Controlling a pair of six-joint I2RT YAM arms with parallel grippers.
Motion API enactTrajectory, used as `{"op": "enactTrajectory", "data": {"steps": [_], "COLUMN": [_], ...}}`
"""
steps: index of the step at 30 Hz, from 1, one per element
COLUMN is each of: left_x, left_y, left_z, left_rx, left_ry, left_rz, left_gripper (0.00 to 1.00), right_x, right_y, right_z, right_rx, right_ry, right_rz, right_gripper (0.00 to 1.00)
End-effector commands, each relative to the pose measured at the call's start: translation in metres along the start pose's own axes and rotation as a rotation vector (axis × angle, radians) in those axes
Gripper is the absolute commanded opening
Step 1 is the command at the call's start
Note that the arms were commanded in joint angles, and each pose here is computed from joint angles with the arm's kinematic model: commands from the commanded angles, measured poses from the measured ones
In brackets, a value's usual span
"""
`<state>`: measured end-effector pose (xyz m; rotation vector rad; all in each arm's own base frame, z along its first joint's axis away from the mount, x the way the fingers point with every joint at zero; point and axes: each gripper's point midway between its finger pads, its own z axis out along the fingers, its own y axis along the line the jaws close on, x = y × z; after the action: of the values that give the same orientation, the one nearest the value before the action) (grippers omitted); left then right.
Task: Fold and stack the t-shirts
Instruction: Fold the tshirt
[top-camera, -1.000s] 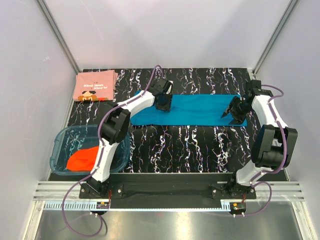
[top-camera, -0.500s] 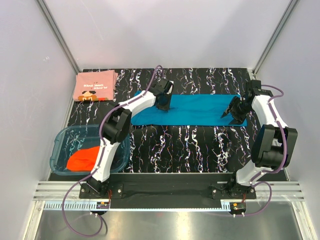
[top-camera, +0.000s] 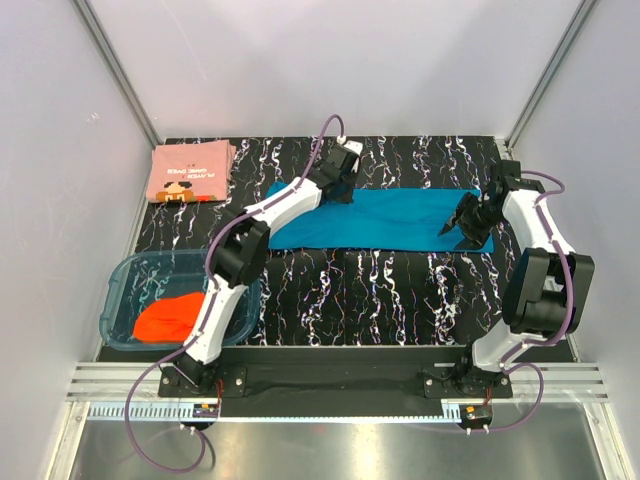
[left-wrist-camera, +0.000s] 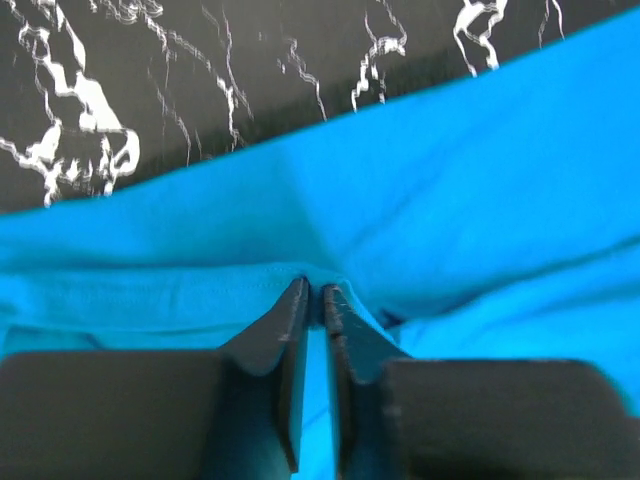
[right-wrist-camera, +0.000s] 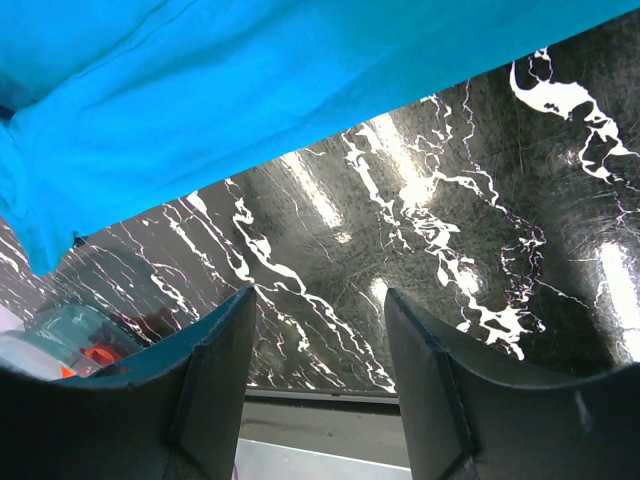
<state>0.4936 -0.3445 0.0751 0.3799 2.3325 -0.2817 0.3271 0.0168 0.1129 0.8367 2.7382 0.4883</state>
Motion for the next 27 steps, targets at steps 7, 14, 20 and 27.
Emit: {"op": "enactTrajectory", "data": {"steps": [7, 14, 20, 27], "left_x": [-0.071, -0.068, -0.008, 0.034], "left_y": [-0.02, 0.022, 0.044, 0.049], "left_z": [0.013, -0.06, -0.066, -0.085], "left_rx": [0.049, -0.032, -0.014, -0.016], "left_ry": [-0.216, -0.241, -0.06, 0.153], "left_rz": [0.072, 0.017, -0.067, -0.262], "left_gripper": [0.58, 0.57, 0.52, 0.69], "right_x": [-0.003, 0.003, 0.007, -0.029], "right_y": [0.008, 0.002, -0.005, 0.001], "right_z": [-0.005, -0.001, 0.005, 0.019], "right_rx": [-0.008, 0.001, 0.015, 0.028], "right_ry": [0.008, 0.005, 0.003, -0.077], "right_rz": [-0.007, -0.009, -0.025, -0.04], "right_gripper": [0.62, 0.63, 0.63, 0.63]}}
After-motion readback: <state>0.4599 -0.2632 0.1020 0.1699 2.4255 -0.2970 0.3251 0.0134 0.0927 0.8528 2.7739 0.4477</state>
